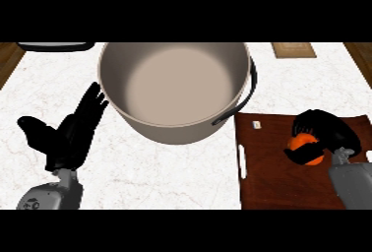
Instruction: Pick the squash from the tray and place it in the pot
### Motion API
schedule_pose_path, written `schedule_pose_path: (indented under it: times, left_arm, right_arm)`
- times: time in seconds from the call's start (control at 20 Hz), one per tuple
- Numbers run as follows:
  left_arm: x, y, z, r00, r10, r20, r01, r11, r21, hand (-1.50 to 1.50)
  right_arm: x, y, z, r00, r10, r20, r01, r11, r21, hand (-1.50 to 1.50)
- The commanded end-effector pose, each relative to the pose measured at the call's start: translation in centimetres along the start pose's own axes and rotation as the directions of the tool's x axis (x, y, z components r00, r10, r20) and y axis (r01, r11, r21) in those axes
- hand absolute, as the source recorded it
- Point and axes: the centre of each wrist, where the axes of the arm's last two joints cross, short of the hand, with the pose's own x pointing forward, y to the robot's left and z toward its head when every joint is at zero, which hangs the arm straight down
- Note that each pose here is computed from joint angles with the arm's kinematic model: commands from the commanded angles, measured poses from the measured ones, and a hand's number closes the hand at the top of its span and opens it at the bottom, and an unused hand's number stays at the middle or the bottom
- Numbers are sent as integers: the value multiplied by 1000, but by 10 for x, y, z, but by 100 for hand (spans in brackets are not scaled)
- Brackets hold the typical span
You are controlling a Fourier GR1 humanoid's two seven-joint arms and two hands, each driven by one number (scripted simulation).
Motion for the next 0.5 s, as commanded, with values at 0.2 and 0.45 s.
schedule_pose_path:
  times: [0.2, 0.45]
  left_arm:
    - [-4, 0, 0, 1000, -12, -17, 12, 1000, 3, 0]
    - [-1, -3, -3, 1000, -3, -12, 3, 1000, -7, 0]
  right_arm:
    - [106, 66, 24, 900, -253, -354, 222, 967, -127, 150]
    - [157, 67, 54, 851, -279, -446, 148, 940, -306, 150]
